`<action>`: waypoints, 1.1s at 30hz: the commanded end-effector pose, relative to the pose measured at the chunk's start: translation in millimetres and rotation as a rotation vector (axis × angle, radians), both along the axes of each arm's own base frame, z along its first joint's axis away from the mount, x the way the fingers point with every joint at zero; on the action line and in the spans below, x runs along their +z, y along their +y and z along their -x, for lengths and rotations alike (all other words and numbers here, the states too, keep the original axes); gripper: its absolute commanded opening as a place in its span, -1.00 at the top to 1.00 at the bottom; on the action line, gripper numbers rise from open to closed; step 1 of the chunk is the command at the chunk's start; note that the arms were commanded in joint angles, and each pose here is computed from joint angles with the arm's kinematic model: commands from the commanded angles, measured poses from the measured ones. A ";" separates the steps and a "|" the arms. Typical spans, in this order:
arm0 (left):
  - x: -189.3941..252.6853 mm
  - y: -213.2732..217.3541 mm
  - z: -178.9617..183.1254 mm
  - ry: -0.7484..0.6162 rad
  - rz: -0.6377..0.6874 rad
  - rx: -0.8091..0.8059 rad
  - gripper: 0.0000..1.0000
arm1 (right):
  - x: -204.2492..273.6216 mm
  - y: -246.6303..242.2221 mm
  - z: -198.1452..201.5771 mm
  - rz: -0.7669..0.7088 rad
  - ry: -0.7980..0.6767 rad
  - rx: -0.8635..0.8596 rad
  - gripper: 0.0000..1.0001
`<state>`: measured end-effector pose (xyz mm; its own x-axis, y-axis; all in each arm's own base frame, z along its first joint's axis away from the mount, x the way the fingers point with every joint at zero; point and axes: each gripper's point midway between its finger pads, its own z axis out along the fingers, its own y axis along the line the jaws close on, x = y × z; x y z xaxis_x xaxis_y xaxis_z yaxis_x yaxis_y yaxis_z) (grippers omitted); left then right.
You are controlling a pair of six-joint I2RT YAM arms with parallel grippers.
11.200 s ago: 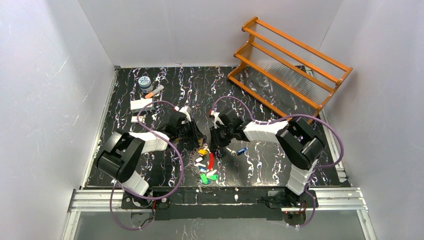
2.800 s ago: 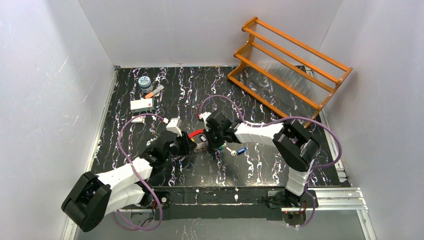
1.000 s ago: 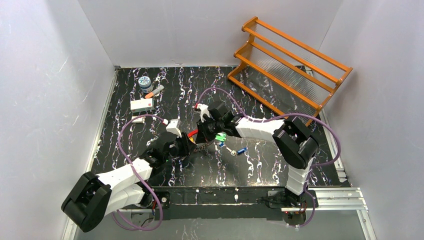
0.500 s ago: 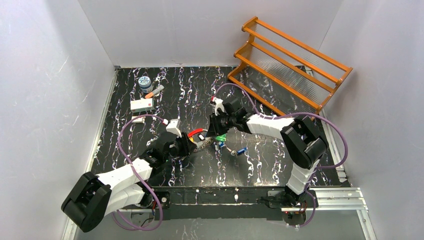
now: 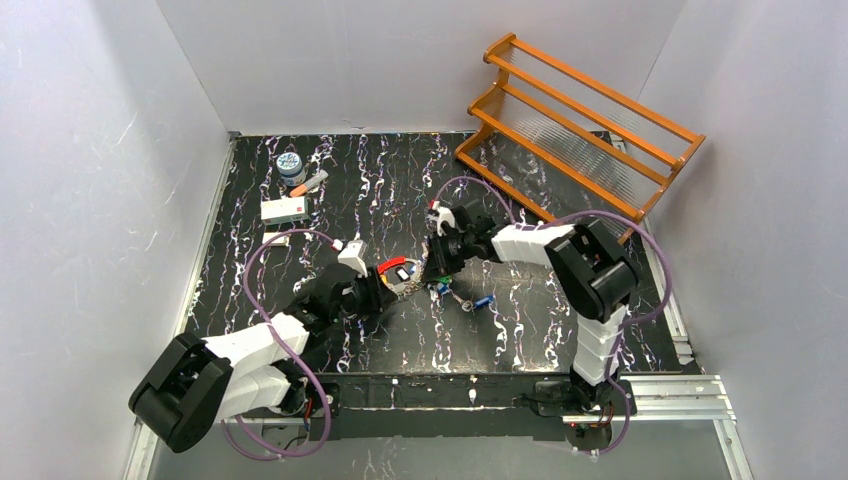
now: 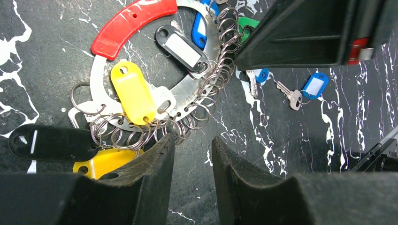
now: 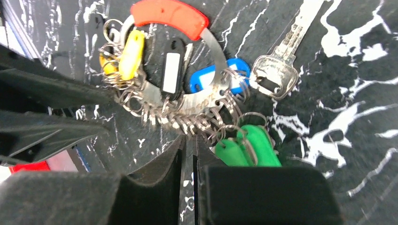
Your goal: Put the keys on the keyring
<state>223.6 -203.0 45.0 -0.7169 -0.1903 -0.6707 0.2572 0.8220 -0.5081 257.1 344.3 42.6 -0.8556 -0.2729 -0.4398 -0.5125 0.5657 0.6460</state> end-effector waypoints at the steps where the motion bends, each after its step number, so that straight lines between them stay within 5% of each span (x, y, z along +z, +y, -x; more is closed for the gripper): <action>1: 14.3 -6.5 -7.6 -0.039 0.023 -0.014 0.32 | -6.2 19.2 -1.1 0.008 0.001 0.061 0.64; 18: 13.1 0.8 -5.6 -0.044 0.011 0.011 0.31 | 51.4 59.5 24.2 -0.175 -0.061 0.206 0.60; 26: 13.7 29.2 -13.1 -0.073 -0.087 0.130 0.31 | 49.3 46.7 3.7 -0.109 -0.095 0.078 0.22; 33: 12.5 44.0 -13.0 -0.069 -0.133 0.189 0.29 | 33.0 40.7 4.9 -0.071 -0.015 0.021 0.16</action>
<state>231.5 -172.2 53.6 -0.6510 -0.2236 -0.7254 0.1681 0.8895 -0.4250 248.6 388.6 76.2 -0.8158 -0.2999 -0.4944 -0.5772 0.4749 0.6643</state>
